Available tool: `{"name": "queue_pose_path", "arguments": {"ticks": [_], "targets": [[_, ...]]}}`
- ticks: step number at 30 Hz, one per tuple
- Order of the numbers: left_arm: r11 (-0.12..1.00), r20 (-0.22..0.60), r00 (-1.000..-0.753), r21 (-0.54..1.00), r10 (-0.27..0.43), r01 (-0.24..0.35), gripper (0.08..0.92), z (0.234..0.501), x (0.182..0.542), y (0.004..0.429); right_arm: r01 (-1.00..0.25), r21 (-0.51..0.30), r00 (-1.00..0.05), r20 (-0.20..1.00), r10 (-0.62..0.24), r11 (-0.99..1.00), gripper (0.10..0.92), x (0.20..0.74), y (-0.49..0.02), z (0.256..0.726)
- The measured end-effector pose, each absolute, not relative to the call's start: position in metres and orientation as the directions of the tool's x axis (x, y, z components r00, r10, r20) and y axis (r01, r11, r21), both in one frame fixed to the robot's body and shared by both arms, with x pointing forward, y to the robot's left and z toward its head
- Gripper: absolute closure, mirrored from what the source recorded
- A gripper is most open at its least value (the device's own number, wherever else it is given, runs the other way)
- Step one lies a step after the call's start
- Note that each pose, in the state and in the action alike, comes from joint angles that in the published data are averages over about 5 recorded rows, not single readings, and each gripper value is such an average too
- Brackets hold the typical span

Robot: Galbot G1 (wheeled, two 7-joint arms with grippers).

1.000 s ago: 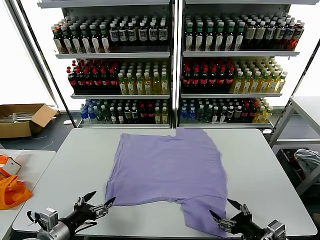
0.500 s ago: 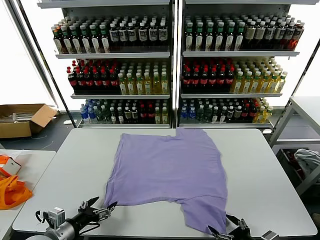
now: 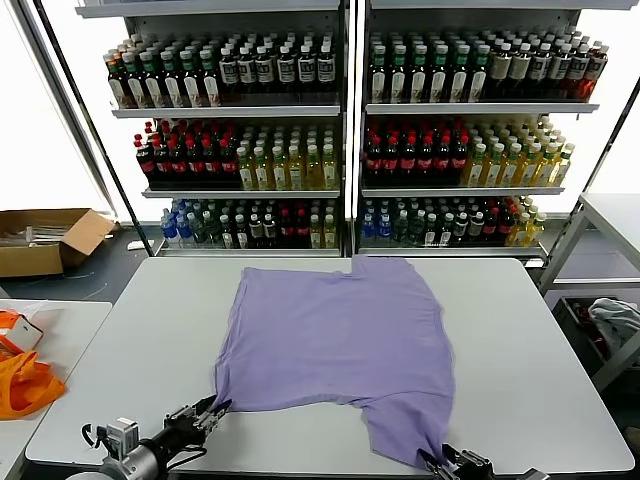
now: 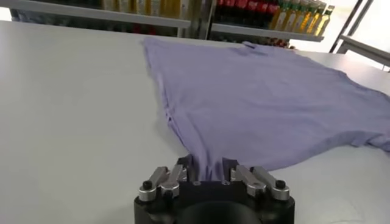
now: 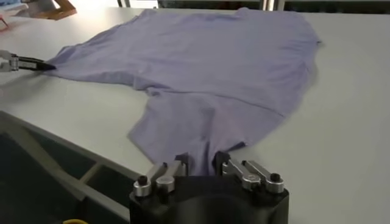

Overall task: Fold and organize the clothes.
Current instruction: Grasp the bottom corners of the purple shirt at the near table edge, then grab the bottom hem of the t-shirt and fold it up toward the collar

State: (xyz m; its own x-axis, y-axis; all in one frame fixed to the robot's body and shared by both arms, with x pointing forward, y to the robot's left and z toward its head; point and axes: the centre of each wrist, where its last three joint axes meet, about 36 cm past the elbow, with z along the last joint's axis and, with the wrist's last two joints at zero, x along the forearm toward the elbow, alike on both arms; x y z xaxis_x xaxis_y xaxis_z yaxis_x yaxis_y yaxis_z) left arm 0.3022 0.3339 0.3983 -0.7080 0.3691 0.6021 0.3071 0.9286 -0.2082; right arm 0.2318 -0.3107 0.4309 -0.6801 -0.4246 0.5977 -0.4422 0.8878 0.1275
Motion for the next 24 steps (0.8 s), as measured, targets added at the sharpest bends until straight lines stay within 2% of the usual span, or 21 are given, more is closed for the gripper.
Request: {"name": "queue_pose_path", "arguments": {"ticks": [3,8,16,24], "targets": [[0.931,0.601,-0.712,-0.201,0.363,0.304,0.778,0.395,0.303,0.334,-0.440,0.138,-0.686,0.587,-0.431,0.887,0.917,0.232,-0.312,0.431],[0.938,0.594,-0.726,-0.187,0.346,0.293,0.899,0.390,0.303,0.335,-0.444,0.162,-0.693,0.561,-0.452,0.881,0.917,0.232,-0.312,0.433],[0.950,0.578,-0.755,-0.159,0.309,0.268,0.915,0.394,0.295,0.333,-0.457,0.221,-0.701,0.506,-0.502,0.862,0.917,0.222,-0.308,0.445],[0.951,0.560,-0.771,-0.125,0.303,0.283,0.915,0.419,0.283,0.325,-0.472,0.287,-0.699,0.455,-0.552,0.834,0.917,0.211,-0.302,0.454]]}}
